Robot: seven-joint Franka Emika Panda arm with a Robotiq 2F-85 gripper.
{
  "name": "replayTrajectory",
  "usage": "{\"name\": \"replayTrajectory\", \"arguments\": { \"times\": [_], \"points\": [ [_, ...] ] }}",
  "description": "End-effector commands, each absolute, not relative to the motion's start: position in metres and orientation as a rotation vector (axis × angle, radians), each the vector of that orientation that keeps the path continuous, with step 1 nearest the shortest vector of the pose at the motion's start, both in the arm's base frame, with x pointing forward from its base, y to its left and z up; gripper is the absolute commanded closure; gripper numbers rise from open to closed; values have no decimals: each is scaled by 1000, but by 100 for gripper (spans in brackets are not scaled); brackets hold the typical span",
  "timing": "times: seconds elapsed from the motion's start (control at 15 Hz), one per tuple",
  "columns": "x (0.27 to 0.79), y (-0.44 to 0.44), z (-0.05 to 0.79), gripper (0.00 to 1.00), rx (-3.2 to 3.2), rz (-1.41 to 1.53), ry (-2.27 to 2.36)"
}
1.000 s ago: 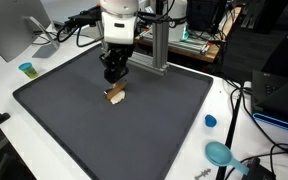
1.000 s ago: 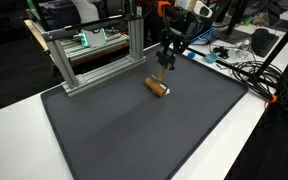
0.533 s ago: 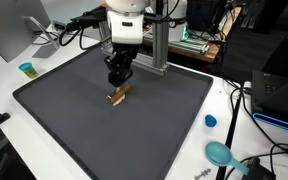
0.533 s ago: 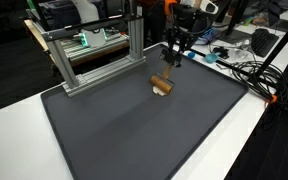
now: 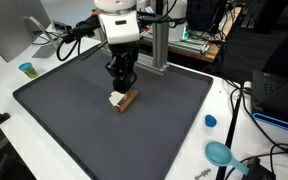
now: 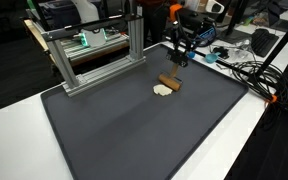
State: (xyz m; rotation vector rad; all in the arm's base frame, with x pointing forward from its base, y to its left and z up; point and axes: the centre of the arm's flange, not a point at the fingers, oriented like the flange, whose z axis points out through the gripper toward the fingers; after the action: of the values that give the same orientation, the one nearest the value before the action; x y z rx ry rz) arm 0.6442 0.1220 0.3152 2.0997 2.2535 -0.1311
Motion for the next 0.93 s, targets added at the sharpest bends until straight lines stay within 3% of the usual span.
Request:
{"name": "replayTrajectory", "arguments": {
  "times": [0.0,0.33,0.87],
  "points": [
    [660,122,287,79,2129,-66,2361],
    [628,116,344,79,2136,-65,2213],
    [636,113,341,79,2205,-303,1968]
  ]
}}
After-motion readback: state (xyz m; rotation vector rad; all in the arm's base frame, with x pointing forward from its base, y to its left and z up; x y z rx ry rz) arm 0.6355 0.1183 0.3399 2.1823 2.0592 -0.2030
